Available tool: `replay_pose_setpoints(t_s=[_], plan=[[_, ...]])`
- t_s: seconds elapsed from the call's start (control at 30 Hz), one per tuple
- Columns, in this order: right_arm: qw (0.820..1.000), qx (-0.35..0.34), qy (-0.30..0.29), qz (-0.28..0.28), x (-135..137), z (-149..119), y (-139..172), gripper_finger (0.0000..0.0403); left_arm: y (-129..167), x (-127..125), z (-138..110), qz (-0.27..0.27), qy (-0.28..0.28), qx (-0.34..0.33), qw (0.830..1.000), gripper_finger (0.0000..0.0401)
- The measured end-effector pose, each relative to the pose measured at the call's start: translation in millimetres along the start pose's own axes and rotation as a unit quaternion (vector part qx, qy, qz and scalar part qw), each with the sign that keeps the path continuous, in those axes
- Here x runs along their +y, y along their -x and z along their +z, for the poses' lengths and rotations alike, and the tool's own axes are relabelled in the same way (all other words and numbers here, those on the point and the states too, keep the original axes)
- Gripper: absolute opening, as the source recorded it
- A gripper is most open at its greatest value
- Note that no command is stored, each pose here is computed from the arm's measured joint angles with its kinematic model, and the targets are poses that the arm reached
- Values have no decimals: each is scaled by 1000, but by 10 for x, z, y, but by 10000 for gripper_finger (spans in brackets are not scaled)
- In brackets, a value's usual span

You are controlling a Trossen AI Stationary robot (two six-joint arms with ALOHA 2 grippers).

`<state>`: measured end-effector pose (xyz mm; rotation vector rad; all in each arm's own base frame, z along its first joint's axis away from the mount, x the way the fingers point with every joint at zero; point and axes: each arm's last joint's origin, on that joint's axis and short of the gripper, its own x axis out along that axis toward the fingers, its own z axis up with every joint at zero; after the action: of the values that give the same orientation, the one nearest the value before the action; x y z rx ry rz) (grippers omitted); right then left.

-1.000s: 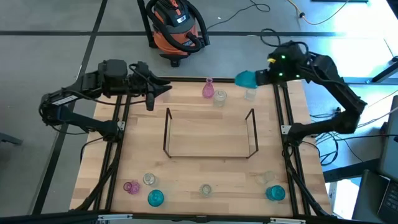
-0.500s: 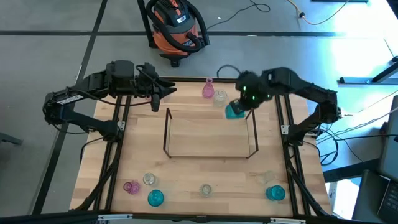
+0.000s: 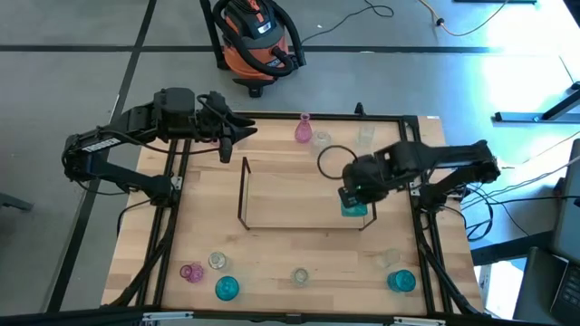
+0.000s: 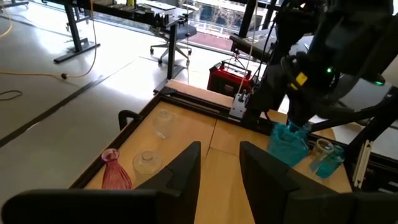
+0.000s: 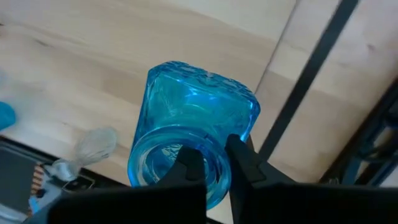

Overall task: Sort vases onto shelf
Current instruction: Put the blue vase on the shelf

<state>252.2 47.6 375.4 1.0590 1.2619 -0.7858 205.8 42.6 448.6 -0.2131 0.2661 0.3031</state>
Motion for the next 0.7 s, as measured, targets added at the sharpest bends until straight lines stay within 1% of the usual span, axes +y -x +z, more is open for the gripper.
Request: replay_pose_setpoints(t_s=[0.13, 0.27, 0.33, 0.5, 0.7], plan=[[1000, 5, -19, -3, -1, -5, -96, 10, 0, 1, 0, 0, -5, 0, 1000, 105], [999, 7, -27, 28, 84, 16, -255, 5, 0, 1, 0, 0, -15, 0, 1000, 105], [999, 19, -32, 34, 103, 18, -369, 6, 0, 1, 0, 0, -15, 0, 1000, 105], [998, 44, -49, 7, 57, 9, -599, 8, 0, -3, -1, -6, -14, 2, 1000, 105], [998, 36, -56, 5, 49, 40, -633, 9, 1, -6, -32, -19, -15, 19, 1000, 105]])
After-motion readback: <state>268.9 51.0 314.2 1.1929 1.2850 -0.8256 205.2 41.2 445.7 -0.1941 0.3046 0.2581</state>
